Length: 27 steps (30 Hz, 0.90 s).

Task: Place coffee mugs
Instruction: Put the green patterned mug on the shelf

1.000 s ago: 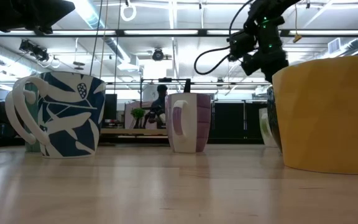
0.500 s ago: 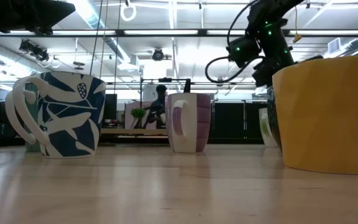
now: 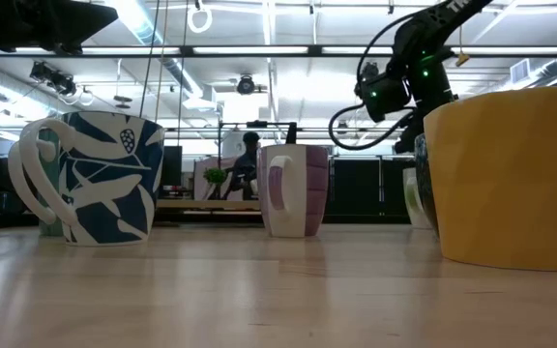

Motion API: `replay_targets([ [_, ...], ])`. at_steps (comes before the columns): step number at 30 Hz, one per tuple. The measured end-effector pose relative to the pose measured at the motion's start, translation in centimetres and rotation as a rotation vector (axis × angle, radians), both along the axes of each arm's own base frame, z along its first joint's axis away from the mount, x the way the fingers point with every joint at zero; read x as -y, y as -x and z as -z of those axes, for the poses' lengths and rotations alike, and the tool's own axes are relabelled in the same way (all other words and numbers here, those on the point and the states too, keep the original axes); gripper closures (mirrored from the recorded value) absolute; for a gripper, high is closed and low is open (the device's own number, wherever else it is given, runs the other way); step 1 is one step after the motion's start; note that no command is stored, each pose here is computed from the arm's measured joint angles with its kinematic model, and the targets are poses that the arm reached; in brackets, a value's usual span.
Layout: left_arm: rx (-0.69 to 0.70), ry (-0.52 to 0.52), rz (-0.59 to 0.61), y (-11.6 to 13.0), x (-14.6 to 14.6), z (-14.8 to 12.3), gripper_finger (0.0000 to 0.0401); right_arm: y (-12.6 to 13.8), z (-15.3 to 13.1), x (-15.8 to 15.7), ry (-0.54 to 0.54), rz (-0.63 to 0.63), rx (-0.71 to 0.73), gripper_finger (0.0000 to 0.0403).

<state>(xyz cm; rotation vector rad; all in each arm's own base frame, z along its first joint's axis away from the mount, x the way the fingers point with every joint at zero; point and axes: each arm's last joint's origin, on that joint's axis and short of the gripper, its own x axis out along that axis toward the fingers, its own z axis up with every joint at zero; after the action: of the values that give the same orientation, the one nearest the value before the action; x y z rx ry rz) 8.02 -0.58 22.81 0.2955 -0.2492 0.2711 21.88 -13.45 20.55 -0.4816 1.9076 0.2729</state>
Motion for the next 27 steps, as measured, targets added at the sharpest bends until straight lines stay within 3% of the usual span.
replay_targets([
  [12, 0.001, 0.0, 0.0, 0.0, 0.0, -0.01, 0.0381, -0.39, 0.18, 0.44, -0.039, 0.118, 0.122, 0.0301],
  [22, 0.001, 0.0, 0.0, 0.0, 0.0, -0.01, 0.0381, -0.83, 0.23, -0.35, -0.037, 0.466, 0.209, 0.0375],
  [27, 0.002, -0.001, 0.0, 0.01, 0.0, -0.02, 0.0381, -1.0, 0.17, -0.48, -0.002, 0.7, 0.247, 0.0379],
])
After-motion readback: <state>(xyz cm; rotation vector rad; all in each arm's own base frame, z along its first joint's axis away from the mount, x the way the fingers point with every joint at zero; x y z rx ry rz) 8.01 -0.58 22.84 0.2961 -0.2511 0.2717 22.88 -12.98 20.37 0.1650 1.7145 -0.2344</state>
